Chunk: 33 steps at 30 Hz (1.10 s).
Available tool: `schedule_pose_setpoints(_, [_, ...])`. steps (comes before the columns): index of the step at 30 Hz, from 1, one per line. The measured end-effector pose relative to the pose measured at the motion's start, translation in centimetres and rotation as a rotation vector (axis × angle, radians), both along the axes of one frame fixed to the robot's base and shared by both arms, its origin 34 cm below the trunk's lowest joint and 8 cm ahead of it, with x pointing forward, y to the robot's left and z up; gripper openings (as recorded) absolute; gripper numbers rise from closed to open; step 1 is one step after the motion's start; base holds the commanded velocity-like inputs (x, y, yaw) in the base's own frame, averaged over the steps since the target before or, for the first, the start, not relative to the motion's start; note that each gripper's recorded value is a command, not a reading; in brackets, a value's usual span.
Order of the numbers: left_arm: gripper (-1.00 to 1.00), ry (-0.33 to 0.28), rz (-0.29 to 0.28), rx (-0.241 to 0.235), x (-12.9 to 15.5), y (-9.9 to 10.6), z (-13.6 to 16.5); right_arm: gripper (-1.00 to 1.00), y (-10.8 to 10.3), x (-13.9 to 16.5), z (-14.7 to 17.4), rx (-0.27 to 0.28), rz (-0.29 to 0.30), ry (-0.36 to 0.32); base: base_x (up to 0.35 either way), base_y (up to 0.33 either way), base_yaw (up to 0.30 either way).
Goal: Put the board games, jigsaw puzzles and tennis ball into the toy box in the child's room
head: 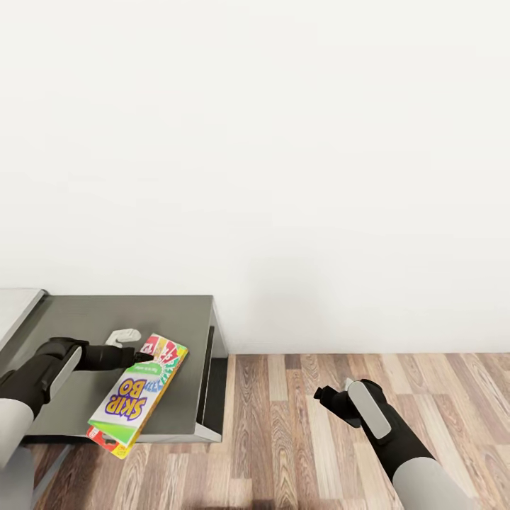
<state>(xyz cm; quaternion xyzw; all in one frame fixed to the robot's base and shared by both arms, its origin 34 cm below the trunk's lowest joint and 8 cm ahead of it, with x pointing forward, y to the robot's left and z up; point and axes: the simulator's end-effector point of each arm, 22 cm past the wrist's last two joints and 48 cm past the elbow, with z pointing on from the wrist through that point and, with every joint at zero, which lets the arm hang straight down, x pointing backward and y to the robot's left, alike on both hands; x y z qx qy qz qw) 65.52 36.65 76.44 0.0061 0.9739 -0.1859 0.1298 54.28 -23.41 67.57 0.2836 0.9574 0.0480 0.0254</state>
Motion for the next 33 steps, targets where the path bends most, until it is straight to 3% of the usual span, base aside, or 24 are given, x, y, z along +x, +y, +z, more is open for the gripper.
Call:
schedule_pose_setpoints(18, [1.00,0.000,0.003,0.013,-0.1,0.9,0.0,1.00,0.1,0.0,0.0,0.002,0.000,0.001,0.000,-0.060,0.000])
schedule_pose_setpoints(23, [1.00,0.004,-0.019,-0.085,-0.3,-1.9,0.4,1.00,0.1,0.0,-0.1,0.001,0.000,0.002,0.000,-0.001,-0.045])
schedule_pose_setpoints(33, [1.00,0.001,-0.031,-0.119,-0.3,-2.5,0.9,1.00,0.2,0.1,0.0,0.002,0.000,-0.001,0.000,0.000,-0.120])
